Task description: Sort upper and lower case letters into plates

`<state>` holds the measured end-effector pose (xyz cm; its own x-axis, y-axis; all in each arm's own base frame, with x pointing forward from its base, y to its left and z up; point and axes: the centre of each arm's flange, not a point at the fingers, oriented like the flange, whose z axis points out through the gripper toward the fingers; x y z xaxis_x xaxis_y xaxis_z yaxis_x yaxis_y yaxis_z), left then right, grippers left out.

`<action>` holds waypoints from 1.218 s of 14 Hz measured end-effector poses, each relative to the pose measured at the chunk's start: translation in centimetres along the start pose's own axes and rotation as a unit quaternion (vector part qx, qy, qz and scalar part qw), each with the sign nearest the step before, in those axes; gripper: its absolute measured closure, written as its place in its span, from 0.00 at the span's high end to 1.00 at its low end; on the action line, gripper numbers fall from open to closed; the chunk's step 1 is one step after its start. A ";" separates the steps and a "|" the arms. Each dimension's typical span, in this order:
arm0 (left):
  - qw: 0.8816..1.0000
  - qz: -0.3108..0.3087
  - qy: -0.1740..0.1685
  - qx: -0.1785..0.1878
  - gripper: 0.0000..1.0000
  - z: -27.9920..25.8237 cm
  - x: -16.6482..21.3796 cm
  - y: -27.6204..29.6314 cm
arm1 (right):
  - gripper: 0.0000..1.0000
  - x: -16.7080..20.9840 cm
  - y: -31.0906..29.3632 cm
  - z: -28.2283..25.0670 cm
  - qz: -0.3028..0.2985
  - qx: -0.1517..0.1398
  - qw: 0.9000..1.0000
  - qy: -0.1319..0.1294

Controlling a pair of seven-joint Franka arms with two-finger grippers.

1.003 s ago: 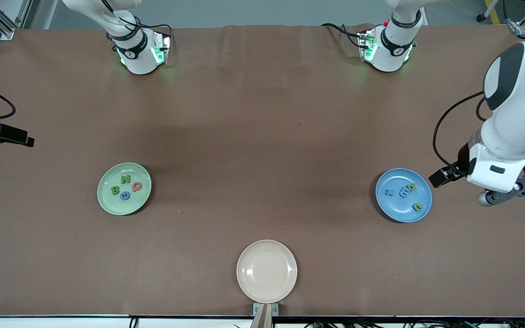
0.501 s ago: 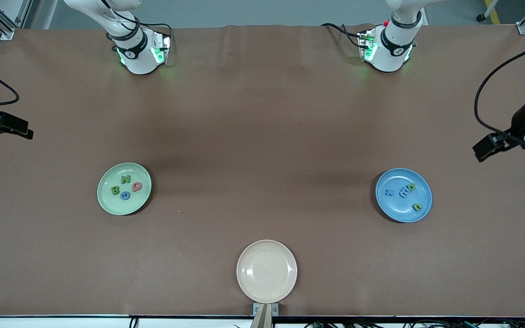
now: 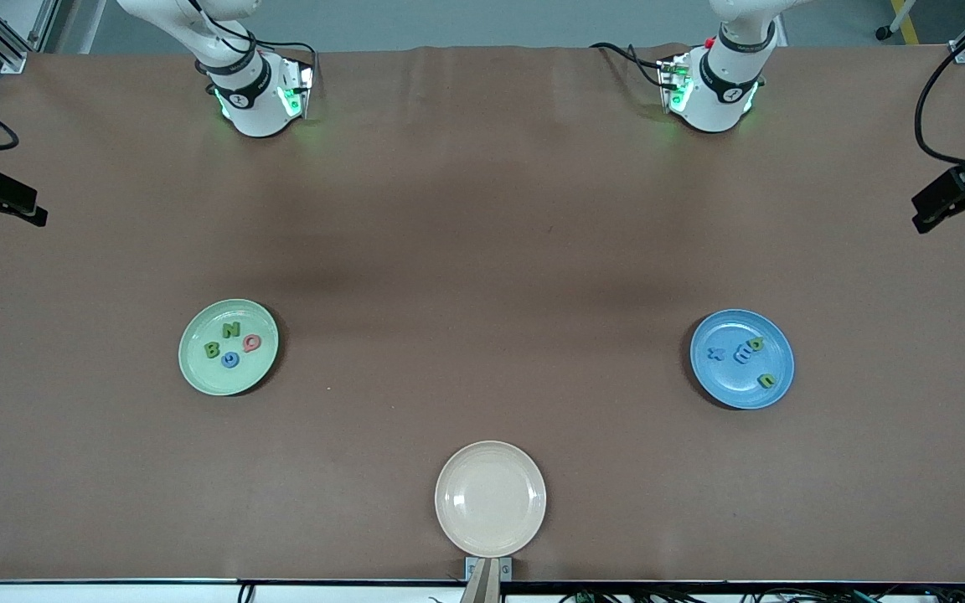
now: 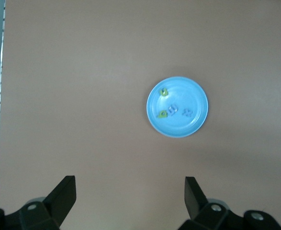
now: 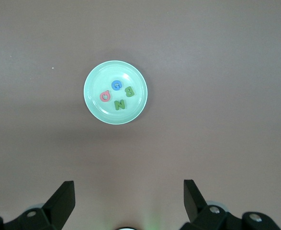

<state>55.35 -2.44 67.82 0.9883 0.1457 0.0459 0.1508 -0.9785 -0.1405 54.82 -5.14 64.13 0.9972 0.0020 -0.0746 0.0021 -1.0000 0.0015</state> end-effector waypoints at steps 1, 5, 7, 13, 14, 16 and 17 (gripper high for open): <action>1.000 -0.001 -0.002 -0.002 1.00 -0.3 -0.4 -0.1 | 1.00 -0.3 -0.2 -0.4 -0.002 0.000 1.000 0.002; 0.999 0.007 -0.016 -0.040 1.00 0.0 -0.4 -2.8 | 1.00 -1.4 -1.2 -1.3 -0.011 0.000 1.000 0.007; 0.999 0.010 -0.022 -0.046 1.00 0.4 -0.6 -3.5 | 1.00 -1.9 -1.5 -1.5 -0.013 0.001 1.000 0.007; 0.998 0.029 -0.030 -0.049 1.00 0.8 -1.9 -1.6 | 1.00 -2.2 -1.5 -1.2 -0.013 0.001 1.000 0.002; 0.998 0.034 -0.029 -0.049 1.00 0.9 -2.2 -1.1 | 1.00 -2.3 -1.5 -1.1 -0.013 0.001 1.000 -0.002; 0.997 0.040 -0.028 -0.052 1.00 1.2 -2.7 -0.4 | 1.00 -2.5 -1.5 -1.1 -0.013 0.002 1.000 -0.008; 0.997 0.045 -0.028 -0.053 1.00 1.4 -3.2 0.0 | 1.00 -2.5 -1.5 -1.1 -0.013 0.002 1.000 -0.008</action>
<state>52.25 -2.70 66.30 0.9979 0.0625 -0.0188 0.0618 -0.9974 -0.0368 52.40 -3.67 65.41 0.9954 0.0289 -0.0912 0.0285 -0.9996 -0.0050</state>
